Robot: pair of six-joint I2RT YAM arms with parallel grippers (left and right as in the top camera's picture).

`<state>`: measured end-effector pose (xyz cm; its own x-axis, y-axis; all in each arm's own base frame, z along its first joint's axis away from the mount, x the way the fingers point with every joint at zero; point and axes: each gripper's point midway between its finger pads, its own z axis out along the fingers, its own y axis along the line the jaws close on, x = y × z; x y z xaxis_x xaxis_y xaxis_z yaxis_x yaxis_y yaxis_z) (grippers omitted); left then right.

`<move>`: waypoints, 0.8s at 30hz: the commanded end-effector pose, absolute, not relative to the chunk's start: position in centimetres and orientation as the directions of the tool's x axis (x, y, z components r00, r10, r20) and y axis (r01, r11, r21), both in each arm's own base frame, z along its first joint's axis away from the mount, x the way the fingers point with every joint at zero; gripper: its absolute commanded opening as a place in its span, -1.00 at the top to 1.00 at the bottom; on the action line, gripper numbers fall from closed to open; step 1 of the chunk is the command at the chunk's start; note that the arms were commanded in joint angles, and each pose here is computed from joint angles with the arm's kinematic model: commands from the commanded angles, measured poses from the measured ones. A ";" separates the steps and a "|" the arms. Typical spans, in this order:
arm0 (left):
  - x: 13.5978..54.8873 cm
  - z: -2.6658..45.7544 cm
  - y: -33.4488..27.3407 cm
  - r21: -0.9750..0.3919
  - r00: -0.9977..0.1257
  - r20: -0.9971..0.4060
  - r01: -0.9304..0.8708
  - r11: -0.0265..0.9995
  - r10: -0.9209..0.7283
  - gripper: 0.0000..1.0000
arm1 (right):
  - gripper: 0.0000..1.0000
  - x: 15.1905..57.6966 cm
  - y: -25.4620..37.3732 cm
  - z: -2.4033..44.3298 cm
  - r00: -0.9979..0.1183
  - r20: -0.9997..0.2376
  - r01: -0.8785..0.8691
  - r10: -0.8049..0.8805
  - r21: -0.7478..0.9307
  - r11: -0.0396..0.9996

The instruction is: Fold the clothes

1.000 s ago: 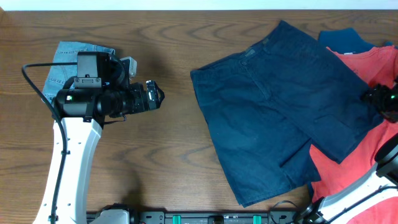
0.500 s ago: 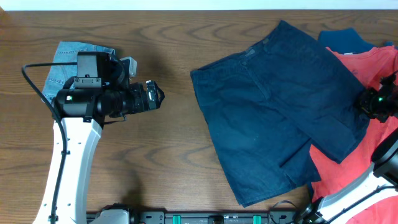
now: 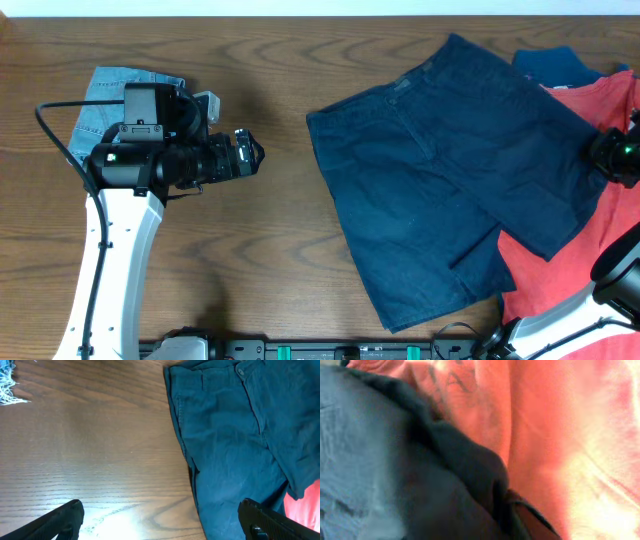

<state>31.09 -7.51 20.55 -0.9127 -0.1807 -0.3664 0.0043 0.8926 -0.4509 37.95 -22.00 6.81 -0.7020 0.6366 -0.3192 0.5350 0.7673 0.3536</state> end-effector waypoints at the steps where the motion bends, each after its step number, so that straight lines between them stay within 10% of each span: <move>1: 31.3 21.0 -7.9 -0.458 -0.911 -0.380 0.034 0.888 -0.162 -0.98 | 0.29 38.9 -21.8 9.3 -0.684 -0.367 0.508 0.631 0.382 0.772; 10: 31.3 21.0 -7.9 -0.458 -0.911 -0.380 0.034 0.888 -0.162 -0.98 | 0.98 38.0 -21.8 7.4 -0.693 -0.332 0.543 0.639 0.343 0.767; 24: 31.3 21.0 -7.9 -0.458 -0.911 -0.380 0.034 0.888 -0.162 -0.99 | 0.97 42.6 -19.2 15.2 -0.609 -0.508 0.277 0.609 0.583 0.764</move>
